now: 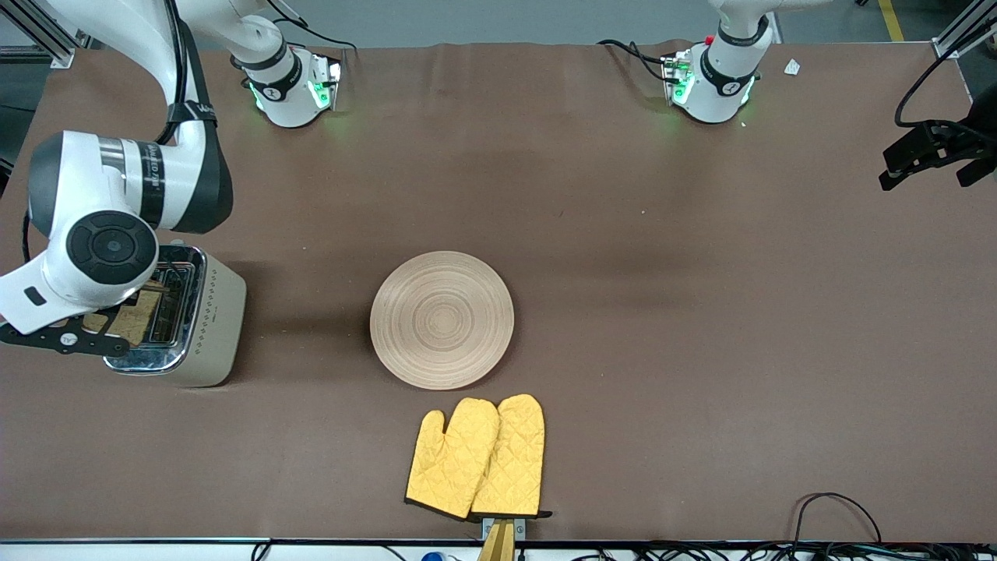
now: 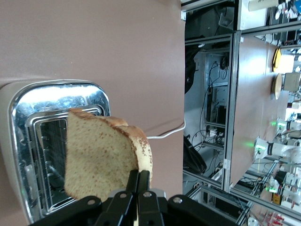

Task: Move plate and put bread in toaster
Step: 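Carry the bread with the right gripper over the toaster slot, then lower the bread into the toaster slot with the right gripper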

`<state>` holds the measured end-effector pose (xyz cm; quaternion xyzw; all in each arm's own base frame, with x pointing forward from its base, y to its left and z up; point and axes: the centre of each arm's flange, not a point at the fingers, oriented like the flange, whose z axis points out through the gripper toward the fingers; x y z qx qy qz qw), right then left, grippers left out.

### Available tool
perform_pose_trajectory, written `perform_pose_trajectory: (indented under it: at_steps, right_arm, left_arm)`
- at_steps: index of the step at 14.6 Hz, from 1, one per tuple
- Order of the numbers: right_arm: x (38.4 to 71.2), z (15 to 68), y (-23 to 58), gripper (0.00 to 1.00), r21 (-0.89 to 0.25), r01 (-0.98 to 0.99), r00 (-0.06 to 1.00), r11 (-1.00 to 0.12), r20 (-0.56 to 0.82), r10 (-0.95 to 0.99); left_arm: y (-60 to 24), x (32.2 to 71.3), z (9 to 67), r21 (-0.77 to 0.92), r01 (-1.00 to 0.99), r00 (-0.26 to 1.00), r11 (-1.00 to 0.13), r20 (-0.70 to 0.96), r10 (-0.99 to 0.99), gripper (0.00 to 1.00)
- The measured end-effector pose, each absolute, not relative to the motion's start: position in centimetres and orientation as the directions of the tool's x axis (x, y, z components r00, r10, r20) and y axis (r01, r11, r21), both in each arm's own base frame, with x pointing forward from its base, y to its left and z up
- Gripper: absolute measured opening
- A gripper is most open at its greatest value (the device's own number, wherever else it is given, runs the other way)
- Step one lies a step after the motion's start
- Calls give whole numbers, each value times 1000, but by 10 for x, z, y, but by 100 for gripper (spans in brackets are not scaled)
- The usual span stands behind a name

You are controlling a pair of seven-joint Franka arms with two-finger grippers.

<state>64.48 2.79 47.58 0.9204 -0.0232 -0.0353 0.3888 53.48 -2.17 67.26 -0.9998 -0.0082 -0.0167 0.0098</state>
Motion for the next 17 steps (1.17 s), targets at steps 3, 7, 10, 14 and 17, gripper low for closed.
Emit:
perform_pose_trajectory:
  at_steps: [3,7,10,14,17]
  right_arm:
    - [642,460,23,2,719,24,996,-694,-73,-41]
    - [642,447,22,2,712,60,996,-699,-90,-6]
    - [641,444,24,2,714,75,995,-696,-99,6]
    - [641,445,32,2,718,134,990,-683,-133,55]
    - [638,448,40,2,721,158,986,-675,-153,68]
  left_arm:
    - [-22,535,673,-19,17,999,-1000,33,16,100]
    - [-22,535,673,-19,17,999,-1000,33,16,100]
    - [-22,535,672,-19,17,999,-1000,33,16,100]
    - [-22,535,672,-19,17,999,-1000,32,16,100]
    - [-22,535,672,-19,17,999,-1000,32,16,100]
